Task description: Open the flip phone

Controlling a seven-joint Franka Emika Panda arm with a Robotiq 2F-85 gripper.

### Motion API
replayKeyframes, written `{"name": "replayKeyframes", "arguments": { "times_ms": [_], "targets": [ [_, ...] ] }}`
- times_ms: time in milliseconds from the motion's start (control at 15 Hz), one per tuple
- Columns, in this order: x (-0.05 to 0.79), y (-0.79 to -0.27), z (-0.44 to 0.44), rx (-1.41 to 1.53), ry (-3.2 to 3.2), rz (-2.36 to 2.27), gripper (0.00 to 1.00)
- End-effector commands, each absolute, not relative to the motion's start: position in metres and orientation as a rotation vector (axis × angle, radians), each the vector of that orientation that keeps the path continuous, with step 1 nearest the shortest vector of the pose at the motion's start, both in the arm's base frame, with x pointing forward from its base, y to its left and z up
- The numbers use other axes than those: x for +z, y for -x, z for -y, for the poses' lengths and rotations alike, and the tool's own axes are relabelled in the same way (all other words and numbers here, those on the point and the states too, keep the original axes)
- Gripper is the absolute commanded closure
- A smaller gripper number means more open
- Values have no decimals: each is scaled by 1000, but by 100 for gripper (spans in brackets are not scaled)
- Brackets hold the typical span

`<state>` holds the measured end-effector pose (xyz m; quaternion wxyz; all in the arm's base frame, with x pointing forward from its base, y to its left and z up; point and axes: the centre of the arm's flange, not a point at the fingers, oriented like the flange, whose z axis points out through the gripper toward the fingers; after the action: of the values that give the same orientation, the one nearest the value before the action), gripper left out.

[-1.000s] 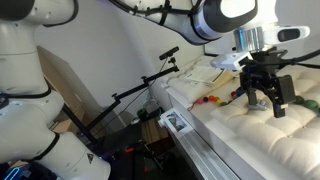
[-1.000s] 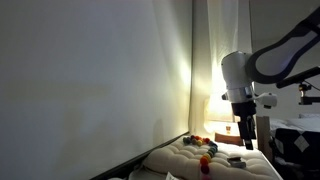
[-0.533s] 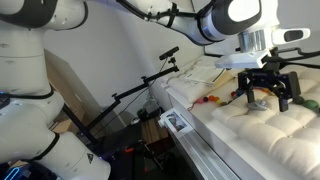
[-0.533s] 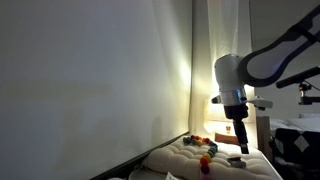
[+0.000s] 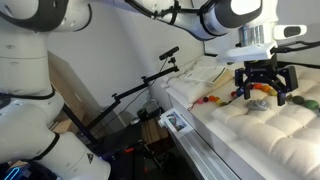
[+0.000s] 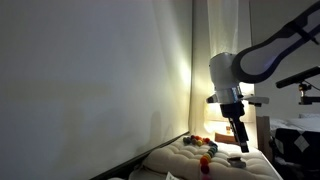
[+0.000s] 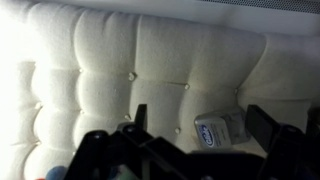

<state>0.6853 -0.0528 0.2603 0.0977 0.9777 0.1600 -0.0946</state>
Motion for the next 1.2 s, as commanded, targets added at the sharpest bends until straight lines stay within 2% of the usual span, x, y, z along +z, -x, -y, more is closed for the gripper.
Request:
{"name": "replayKeyframes", "arguments": {
  "times_ms": [0, 533, 1133],
  "targets": [
    [249, -713, 60, -350, -2892, -459, 0],
    [228, -729, 66, -398, -2876, -407, 0],
    [243, -733, 88, -297, -2842, -200, 0]
  ]
}}
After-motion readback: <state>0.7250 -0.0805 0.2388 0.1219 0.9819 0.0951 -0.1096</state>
